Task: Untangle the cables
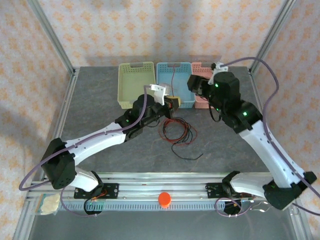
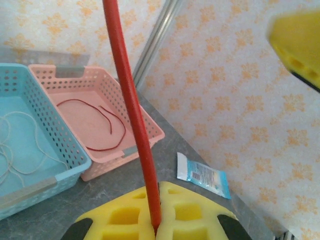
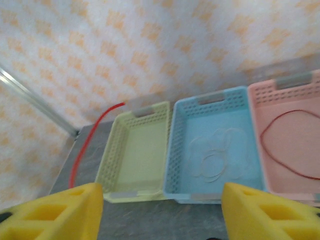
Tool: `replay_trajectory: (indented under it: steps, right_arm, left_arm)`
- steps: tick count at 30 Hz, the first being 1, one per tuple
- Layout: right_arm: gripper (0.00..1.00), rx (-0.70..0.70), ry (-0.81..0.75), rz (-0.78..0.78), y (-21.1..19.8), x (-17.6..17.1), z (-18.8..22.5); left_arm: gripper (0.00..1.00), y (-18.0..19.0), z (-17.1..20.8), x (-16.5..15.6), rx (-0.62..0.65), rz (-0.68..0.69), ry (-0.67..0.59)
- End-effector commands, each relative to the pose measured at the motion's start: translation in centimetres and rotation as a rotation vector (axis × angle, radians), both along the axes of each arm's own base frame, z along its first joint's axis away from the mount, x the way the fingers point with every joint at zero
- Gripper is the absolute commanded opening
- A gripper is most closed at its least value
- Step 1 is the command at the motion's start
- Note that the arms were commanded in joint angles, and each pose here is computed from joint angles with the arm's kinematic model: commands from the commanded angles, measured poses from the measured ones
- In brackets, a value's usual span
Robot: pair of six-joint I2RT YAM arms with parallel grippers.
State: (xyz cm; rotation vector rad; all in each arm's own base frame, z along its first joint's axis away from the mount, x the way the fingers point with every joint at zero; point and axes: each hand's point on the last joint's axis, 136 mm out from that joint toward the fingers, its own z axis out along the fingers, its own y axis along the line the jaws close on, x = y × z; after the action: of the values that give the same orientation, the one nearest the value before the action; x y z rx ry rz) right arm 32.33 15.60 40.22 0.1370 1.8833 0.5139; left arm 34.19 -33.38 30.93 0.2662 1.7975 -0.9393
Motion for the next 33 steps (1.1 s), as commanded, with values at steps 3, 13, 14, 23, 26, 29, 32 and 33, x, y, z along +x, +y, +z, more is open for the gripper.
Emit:
replay_trajectory:
  steps: [3, 13, 14, 23, 26, 29, 32, 33]
  right_arm:
    - [0.79, -0.037, -0.137, -0.217, -4.8, -0.4, 0.8]
    - [0.73, -0.214, 0.1, -0.061, -1.5, 0.9, -12.6]
    - [0.73, -0.205, 0.103, -0.039, -1.1, 0.8, -13.4]
    - [0.78, -0.079, -0.017, 0.33, 4.9, -1.6, -18.1]
    - [0.77, -0.05, -0.06, 0.363, 5.5, -1.8, -18.9]
    - [0.77, -0.044, -0.099, 0.359, 5.6, -1.5, -19.1]
    - [0.77, -0.056, -0.13, 0.381, 6.1, -1.2, -19.3]
    - [0.77, -0.061, -0.14, 0.391, 6.3, -1.1, -19.3]
  left_arm:
    - [0.0, 2.5, 3.7, 1.2, -0.092, 0.037, 0.052]
    - [0.0, 4.2, 6.8, 1.9, -0.14, 0.08, 0.088]
    - [0.0, 4.4, 7.0, 1.9, -0.143, 0.082, 0.082]
    - [0.0, 5.2, 8.4, 1.8, -0.218, 0.094, 0.105]
    - [0.0, 5.1, 8.6, 1.7, -0.226, 0.087, 0.105]
    - [0.0, 5.2, 8.9, 1.6, -0.23, 0.087, 0.102]
    - [0.0, 5.2, 9.0, 1.6, -0.229, 0.084, 0.102]
    - [0.0, 5.1, 9.0, 1.6, -0.229, 0.082, 0.102]
